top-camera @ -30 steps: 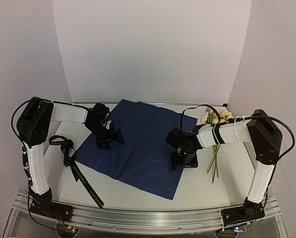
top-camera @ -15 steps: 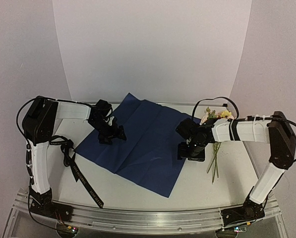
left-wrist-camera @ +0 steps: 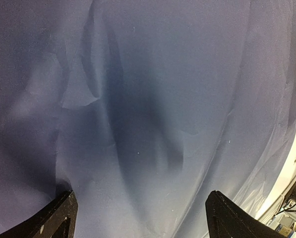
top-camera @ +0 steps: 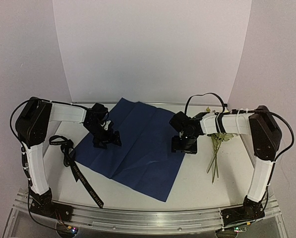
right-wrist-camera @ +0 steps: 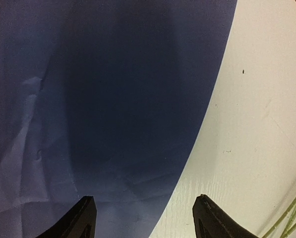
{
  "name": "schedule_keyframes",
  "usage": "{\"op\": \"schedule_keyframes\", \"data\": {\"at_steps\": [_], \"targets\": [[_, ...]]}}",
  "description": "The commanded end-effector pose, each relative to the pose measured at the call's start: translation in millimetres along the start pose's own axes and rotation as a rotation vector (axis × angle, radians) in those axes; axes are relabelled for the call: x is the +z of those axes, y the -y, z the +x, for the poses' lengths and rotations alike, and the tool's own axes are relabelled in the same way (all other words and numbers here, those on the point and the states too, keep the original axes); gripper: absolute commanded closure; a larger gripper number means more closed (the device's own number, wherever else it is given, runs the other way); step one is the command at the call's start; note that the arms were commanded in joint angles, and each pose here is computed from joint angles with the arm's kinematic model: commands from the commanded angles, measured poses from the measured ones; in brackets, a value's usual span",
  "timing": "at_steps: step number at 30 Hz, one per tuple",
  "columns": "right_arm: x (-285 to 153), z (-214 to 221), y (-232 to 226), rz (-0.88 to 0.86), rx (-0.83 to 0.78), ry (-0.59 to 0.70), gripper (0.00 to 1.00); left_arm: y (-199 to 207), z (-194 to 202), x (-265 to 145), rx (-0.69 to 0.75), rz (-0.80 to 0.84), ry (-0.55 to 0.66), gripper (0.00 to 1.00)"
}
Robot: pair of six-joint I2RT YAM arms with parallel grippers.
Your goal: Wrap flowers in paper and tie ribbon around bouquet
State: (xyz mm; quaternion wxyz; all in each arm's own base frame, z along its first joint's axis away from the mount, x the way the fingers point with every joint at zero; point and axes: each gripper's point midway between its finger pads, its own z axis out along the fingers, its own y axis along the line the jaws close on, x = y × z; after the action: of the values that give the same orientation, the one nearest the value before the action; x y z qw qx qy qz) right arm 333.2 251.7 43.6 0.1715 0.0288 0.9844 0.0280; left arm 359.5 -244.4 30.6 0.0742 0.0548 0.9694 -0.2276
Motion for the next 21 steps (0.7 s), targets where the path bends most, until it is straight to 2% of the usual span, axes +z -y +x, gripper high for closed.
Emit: {"op": "schedule_keyframes", "data": {"at_steps": [1, 7, 13, 21], "targets": [[1.4, -4.3, 3.3, -0.076, 0.095, 0.002, 0.31, -7.9, 9.9, -7.5, 0.013, -0.037, -0.018, 0.07], [1.5, -6.8, 7.4, -0.048, 0.107, 0.034, 0.33, -9.0, 13.7, -8.4, 0.015, -0.039, -0.026, 0.07], [0.8, -37.7, -6.6, 0.009, 0.016, 0.11, 0.35, -6.0, 9.9, -9.8, 0.019, -0.033, -0.022, 0.07], [21.8, -49.2, -25.1, 0.059, -0.05, 0.094, 0.38, -3.8, 6.7, -12.4, 0.025, -0.034, -0.02, 0.07]]}}
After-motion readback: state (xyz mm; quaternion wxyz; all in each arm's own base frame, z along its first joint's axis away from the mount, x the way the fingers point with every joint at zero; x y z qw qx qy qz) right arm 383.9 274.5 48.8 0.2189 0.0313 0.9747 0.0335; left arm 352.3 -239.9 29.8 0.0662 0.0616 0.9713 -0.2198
